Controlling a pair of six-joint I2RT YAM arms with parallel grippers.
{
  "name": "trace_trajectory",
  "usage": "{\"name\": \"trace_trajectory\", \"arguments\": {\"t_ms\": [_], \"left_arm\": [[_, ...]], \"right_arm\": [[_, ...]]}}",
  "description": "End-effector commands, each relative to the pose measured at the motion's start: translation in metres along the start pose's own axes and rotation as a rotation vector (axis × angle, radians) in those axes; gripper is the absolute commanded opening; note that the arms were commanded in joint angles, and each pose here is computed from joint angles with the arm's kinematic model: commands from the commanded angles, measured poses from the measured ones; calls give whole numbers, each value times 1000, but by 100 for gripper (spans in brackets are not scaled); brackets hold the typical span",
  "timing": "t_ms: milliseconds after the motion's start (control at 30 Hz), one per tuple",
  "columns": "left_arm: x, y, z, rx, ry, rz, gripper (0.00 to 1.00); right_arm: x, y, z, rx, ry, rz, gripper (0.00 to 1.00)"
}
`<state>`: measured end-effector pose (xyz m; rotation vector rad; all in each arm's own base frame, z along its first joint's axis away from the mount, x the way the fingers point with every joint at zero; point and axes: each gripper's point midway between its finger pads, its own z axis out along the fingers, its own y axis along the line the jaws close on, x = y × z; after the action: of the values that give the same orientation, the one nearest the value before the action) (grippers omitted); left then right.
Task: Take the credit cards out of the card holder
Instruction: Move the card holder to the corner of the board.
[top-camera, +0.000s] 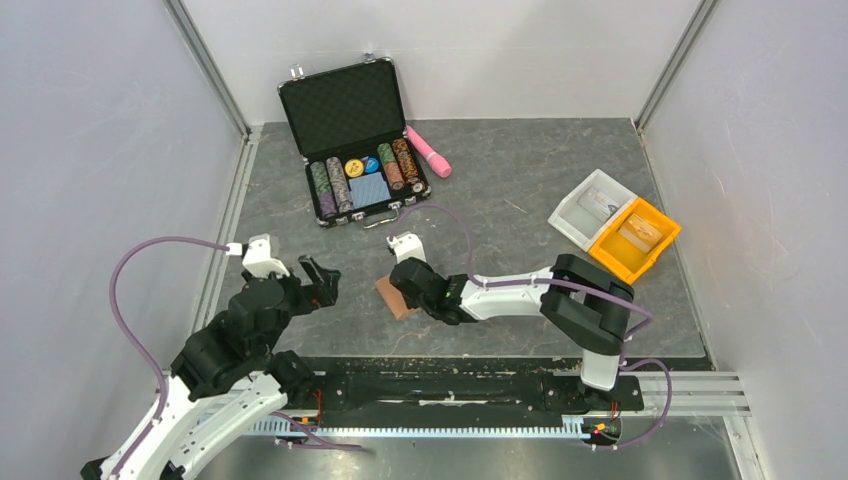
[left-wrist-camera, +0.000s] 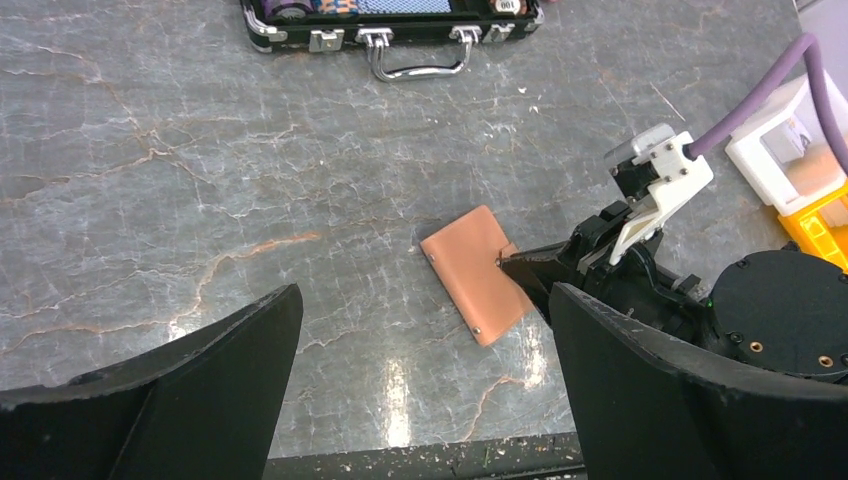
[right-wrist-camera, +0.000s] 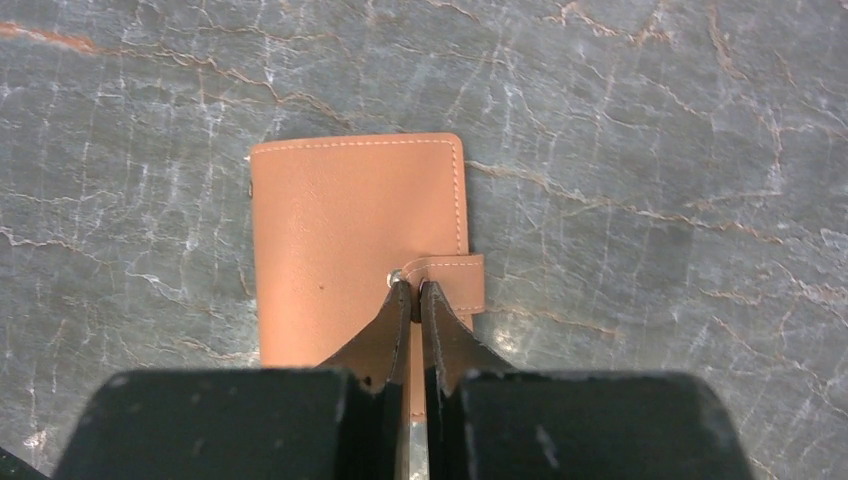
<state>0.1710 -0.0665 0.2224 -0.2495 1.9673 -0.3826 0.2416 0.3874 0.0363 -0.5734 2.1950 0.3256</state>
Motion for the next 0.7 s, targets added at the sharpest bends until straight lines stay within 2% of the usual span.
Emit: {"name": "trace_trajectory", "arguments": {"t_ms": [0,167,367,667], "left_arm": [[3,-13,5,42,29,-2,100],[19,-29,5,114,106,-37,100],[61,-65,10,283,279,-95,99],[103,-69,31,274,407,-108,98]], "right_arm": [[4,-11,-12,25,-8,16,0],[-4,-11,-28,-17,-45,62,0],[-7,-14,-50,-92,-77,106,0],[16,-38,-73,-169,-64,113,0]]}}
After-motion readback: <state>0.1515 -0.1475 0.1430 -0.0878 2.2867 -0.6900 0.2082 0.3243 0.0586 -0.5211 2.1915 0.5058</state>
